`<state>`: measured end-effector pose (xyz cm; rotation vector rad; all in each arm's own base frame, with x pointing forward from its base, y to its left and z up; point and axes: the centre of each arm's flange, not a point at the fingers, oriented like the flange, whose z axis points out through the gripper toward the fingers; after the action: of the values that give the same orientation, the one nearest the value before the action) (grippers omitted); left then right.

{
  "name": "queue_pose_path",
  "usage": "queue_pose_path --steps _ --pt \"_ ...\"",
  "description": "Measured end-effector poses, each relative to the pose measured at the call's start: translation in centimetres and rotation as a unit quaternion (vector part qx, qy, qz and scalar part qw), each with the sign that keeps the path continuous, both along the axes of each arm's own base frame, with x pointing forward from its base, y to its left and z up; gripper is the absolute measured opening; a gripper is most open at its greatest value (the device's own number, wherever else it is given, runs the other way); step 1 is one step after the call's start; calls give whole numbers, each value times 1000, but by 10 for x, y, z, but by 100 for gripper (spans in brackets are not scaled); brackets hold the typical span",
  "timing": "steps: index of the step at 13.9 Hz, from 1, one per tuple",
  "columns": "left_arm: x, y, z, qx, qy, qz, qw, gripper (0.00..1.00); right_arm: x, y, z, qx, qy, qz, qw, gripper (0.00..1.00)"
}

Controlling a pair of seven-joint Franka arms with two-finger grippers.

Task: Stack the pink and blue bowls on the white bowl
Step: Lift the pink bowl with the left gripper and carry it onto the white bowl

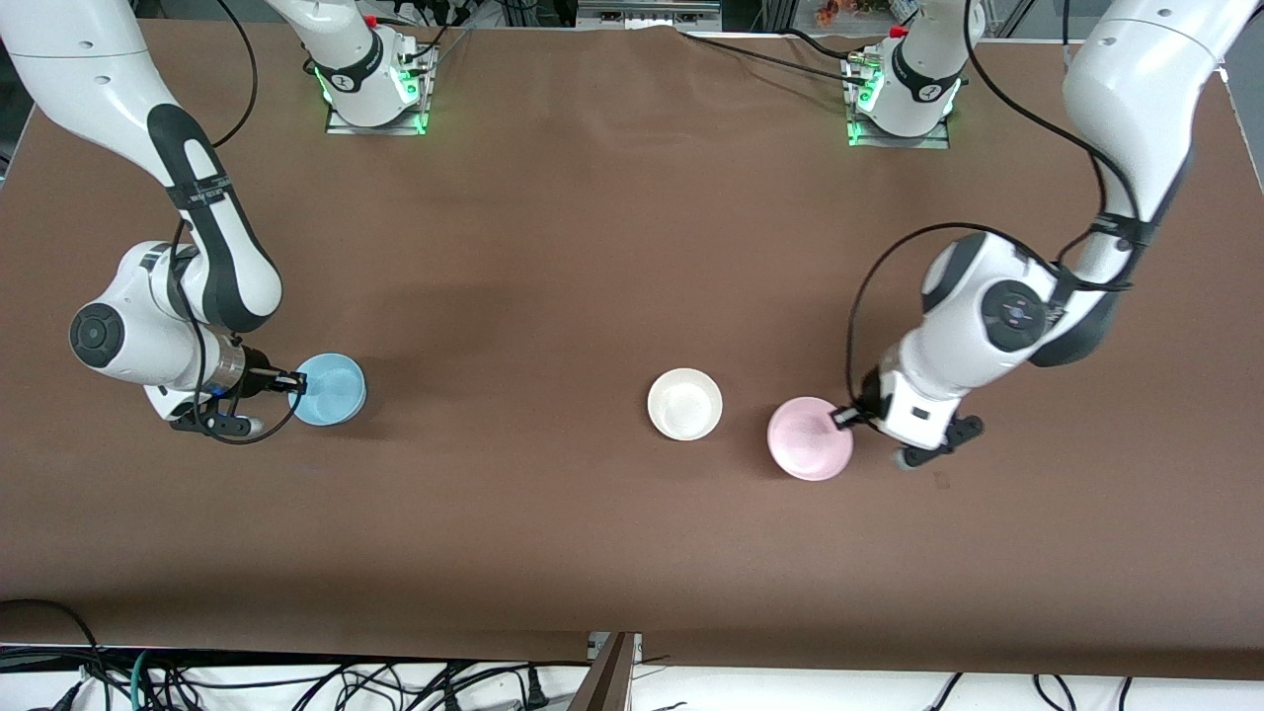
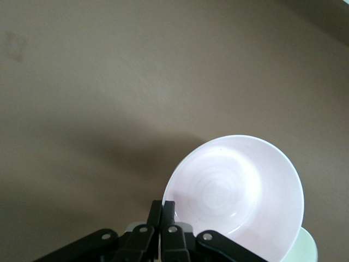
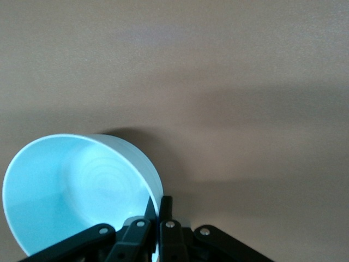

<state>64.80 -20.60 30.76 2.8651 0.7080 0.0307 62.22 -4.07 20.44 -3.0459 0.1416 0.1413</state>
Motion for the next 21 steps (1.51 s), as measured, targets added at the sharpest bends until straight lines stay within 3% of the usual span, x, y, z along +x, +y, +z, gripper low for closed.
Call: queue_pose_path --steps 4,9,17,21 --pt "-26 -56 -6 -3 12 22 1000 3 4 8 14 5 2 8 1000 3" --pt "-59 -83 -33 -2 -26 44 999 3 18 37 54 21 12 34 999 3" --pt "-89 -132 -28 -5 -25 59 998 3 28 81 79 65 9 46 997 3" --pt "-99 -142 -32 12 -45 69 997 3 28 105 84 76 12 32 997 3"
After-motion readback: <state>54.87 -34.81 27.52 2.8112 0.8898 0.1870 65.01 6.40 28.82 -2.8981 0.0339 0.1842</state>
